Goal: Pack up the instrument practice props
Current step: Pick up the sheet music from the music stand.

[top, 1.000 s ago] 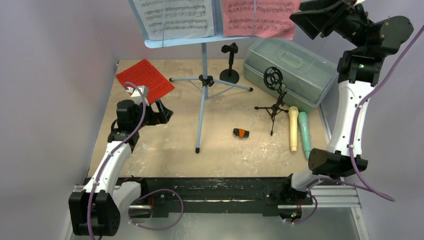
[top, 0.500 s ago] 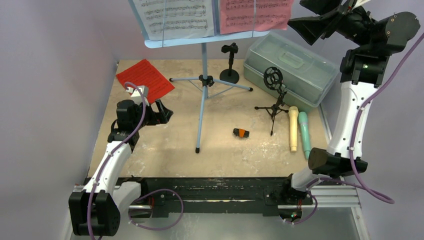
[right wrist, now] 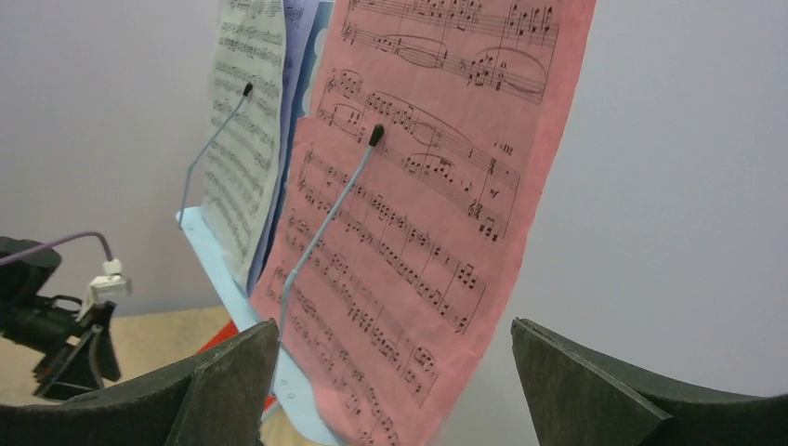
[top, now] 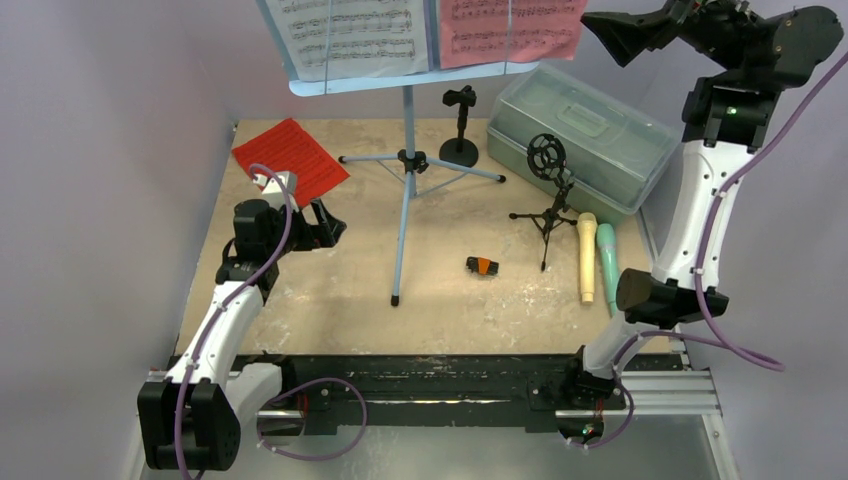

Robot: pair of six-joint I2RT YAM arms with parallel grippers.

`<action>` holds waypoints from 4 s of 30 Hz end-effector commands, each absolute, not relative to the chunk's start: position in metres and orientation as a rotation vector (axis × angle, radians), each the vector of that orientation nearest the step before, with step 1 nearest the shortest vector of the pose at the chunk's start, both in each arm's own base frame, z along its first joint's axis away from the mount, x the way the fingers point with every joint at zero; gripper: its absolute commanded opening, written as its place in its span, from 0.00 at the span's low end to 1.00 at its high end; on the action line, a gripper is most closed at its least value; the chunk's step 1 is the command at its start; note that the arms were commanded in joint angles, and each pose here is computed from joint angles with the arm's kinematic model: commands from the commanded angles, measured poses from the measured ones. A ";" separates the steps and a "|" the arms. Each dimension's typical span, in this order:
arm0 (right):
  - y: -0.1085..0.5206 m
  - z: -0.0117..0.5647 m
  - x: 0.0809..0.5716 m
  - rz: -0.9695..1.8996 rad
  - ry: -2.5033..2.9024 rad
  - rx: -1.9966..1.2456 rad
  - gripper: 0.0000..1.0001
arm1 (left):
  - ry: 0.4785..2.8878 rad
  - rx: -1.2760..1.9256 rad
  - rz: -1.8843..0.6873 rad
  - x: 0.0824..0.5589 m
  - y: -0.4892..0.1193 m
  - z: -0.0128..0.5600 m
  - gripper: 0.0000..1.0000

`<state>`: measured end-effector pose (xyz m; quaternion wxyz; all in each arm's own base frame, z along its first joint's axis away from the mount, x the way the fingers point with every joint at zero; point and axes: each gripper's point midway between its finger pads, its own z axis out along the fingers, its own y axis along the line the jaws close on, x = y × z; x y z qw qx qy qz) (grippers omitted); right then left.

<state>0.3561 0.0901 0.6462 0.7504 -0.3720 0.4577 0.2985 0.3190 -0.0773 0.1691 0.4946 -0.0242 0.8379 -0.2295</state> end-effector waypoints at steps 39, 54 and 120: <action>0.124 0.669 0.312 0.663 0.710 -1.003 0.96 | 2.023 -0.033 -0.532 0.325 -0.076 0.172 0.98; 0.132 0.672 0.352 0.631 0.812 -0.861 0.77 | 2.029 -0.035 -0.535 0.325 -0.076 0.170 0.98; 0.100 0.722 0.216 0.320 0.864 -0.771 0.00 | 1.825 0.247 -0.837 0.303 -0.131 0.216 0.97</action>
